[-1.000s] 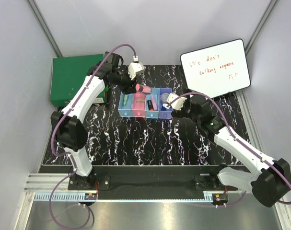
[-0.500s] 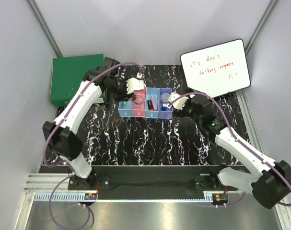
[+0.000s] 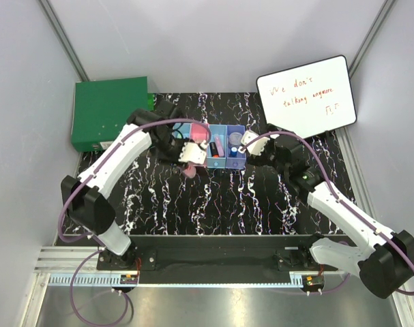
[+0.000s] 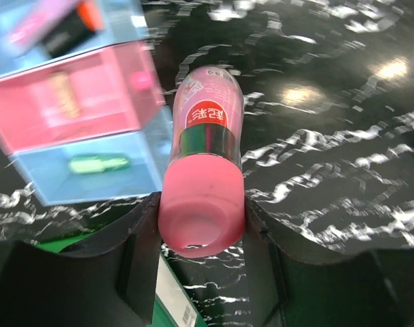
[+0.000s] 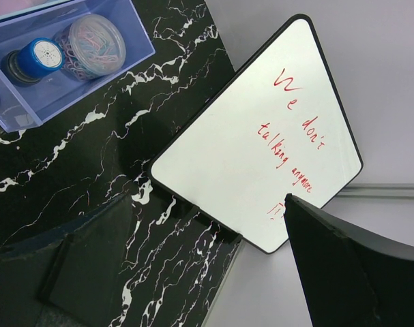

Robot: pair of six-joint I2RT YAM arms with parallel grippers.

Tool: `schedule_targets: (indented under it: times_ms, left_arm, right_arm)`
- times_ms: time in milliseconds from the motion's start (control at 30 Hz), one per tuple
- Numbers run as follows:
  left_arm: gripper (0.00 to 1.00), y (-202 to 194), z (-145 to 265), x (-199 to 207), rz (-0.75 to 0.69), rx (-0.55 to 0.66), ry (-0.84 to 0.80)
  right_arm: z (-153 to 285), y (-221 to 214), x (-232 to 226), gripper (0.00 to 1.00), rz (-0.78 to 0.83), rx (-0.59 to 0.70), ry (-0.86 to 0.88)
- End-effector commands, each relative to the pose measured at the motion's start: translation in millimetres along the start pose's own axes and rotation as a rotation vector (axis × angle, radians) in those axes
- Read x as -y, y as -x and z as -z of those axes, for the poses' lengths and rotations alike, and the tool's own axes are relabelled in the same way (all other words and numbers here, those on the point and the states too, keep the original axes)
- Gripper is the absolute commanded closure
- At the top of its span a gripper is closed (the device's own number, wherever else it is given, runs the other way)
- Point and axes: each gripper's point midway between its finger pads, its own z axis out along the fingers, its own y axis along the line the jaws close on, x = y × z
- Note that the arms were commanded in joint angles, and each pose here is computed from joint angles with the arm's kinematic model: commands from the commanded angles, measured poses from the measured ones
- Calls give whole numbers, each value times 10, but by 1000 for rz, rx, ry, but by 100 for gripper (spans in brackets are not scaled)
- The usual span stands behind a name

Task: Sort the stationery into containers
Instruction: Place the stationery at the center of the board.

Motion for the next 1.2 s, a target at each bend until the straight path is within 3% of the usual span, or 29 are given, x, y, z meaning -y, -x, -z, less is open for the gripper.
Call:
schedule_targets:
  times_ms: [0, 233, 533, 767, 1167]
  left_arm:
    - [100, -59, 10, 302, -156, -113, -78]
    - [100, -178, -309, 702, -234, -221, -210]
    - [97, -106, -521, 709, -193, -224, -164]
    - [77, -18, -569, 735, -199, -219, -171]
    - [61, 152, -438, 706, -198, -159, -139]
  right_arm:
    - [49, 90, 177, 0, -15, 43, -64]
    - [63, 78, 219, 0, -14, 40, -75]
    - [93, 25, 221, 0, -23, 33, -83]
    - [92, 12, 200, 0, -21, 34, -76]
    - [97, -37, 161, 0, -13, 30, -73]
